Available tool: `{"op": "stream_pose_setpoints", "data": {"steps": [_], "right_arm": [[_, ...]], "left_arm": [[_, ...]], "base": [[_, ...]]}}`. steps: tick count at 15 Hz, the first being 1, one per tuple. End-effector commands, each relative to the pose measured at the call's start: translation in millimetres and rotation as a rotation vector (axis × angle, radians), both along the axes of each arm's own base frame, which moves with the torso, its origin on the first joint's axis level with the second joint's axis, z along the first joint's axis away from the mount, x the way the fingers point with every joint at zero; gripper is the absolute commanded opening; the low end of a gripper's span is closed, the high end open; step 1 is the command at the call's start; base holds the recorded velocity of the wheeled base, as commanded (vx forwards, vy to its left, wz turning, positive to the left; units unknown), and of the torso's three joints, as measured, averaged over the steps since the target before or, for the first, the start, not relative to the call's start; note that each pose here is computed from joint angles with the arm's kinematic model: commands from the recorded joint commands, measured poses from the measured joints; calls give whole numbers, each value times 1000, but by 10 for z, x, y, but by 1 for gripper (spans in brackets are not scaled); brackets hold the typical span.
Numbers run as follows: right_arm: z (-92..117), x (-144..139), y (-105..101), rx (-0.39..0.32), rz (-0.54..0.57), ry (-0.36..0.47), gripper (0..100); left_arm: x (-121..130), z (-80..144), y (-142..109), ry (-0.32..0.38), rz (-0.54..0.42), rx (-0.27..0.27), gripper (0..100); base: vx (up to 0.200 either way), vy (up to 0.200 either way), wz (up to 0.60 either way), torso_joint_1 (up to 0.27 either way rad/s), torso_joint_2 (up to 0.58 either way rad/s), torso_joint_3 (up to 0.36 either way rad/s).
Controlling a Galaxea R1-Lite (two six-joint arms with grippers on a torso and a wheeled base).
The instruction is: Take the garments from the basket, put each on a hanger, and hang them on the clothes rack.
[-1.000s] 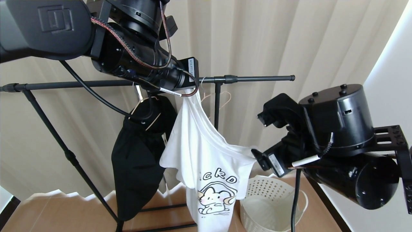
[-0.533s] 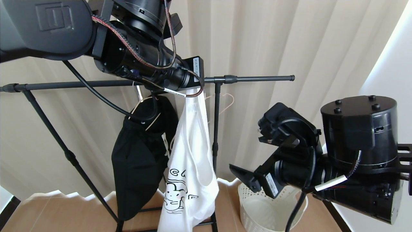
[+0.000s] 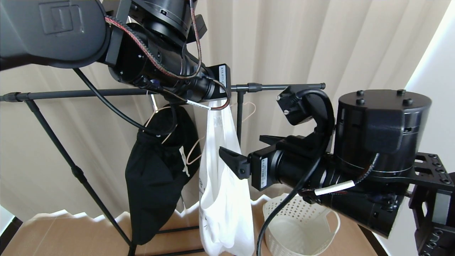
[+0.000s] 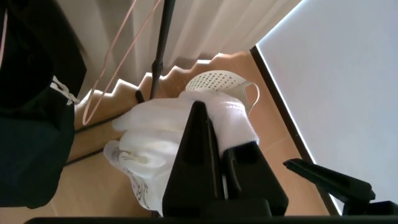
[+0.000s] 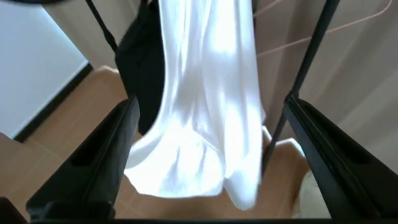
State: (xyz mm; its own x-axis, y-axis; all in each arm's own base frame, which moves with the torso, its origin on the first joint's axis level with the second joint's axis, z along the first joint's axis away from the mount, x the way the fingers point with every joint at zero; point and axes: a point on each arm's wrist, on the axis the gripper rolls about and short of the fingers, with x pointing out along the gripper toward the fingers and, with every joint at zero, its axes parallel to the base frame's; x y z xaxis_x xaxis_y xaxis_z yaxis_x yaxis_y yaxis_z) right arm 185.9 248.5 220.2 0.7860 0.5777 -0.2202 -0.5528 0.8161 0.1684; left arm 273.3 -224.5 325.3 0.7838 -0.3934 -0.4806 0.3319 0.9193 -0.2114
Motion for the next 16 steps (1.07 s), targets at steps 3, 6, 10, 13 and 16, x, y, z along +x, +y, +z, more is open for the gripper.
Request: {"op": "stream_pose_setpoints", "data": {"steps": [3,6,10,13,16], "right_arm": [[-208,353,157,-52,-162,8,100],[-291,623,20,-83,-266,13,100],[-292,782,-186,-138,-325,-9,100],[-332,800,-199,-153,-330,1,100],[-359,802,-241,-183,-332,-4,100]], "left_arm": [[-44,28,-12,-7,-9,-4,0],[-106,80,20,-10,-15,-7,0],[-179,131,76,-11,-26,10,0],[-195,151,90,-15,-26,6,0],[-217,171,109,-16,-27,5,0]], "base": [[0,0,0,0,0,0],[0,0,0,0,0,0],[0,0,0,0,0,0],[0,0,0,0,0,0],[0,0,0,0,0,0]]}}
